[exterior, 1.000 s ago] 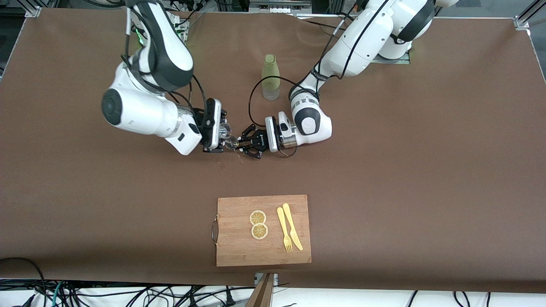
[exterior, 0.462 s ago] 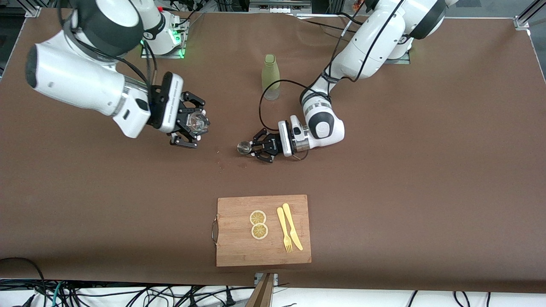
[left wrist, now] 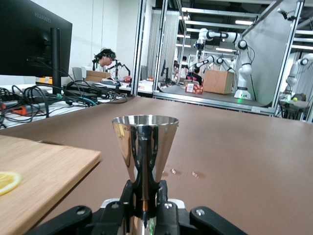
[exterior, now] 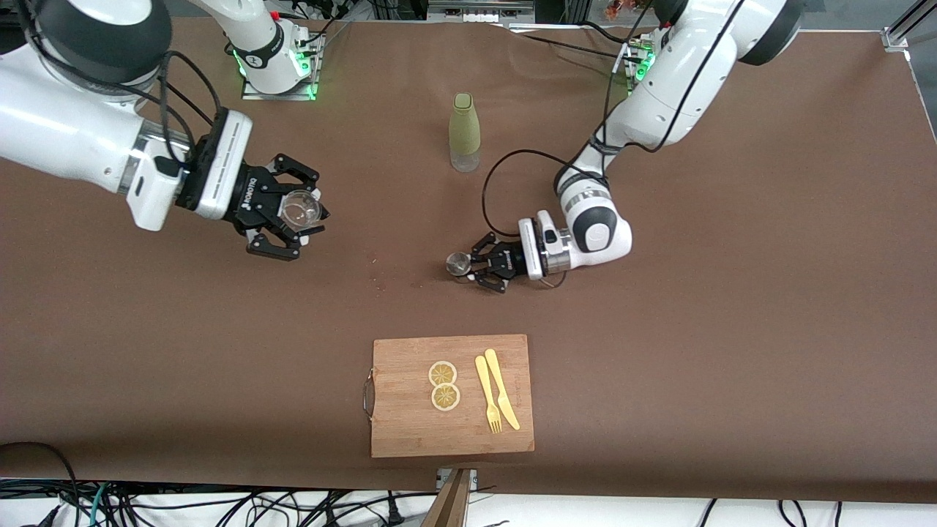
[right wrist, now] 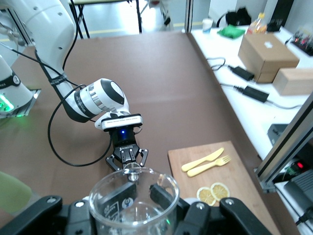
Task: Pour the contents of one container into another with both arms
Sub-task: 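Carry the jigger back with the left gripper while the right gripper lowers the beaker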
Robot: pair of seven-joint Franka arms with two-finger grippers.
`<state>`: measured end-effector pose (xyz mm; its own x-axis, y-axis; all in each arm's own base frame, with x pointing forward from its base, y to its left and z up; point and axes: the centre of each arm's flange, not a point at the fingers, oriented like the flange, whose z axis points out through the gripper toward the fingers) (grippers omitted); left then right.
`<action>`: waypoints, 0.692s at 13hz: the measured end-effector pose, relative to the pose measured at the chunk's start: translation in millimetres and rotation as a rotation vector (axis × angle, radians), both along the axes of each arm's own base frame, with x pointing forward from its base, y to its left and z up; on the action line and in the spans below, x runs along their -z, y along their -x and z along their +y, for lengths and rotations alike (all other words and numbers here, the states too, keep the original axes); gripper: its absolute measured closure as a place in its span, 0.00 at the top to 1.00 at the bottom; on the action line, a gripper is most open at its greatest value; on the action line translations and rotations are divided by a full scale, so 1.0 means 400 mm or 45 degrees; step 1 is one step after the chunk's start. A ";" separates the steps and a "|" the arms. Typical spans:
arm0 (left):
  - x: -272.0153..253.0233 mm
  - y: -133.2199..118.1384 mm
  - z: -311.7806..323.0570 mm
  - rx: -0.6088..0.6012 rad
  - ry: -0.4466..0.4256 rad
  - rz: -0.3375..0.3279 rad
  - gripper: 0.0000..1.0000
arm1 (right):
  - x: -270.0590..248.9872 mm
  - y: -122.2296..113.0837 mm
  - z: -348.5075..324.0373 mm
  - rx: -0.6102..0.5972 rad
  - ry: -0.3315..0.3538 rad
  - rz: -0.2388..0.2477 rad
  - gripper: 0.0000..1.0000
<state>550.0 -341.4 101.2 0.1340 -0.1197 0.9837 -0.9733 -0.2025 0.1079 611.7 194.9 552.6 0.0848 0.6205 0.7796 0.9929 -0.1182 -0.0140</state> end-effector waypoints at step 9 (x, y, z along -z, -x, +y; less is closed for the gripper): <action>-0.020 -0.012 0.550 0.195 -0.042 -0.086 0.21 | 0.243 -0.081 -0.290 -0.240 -0.227 -0.049 0.23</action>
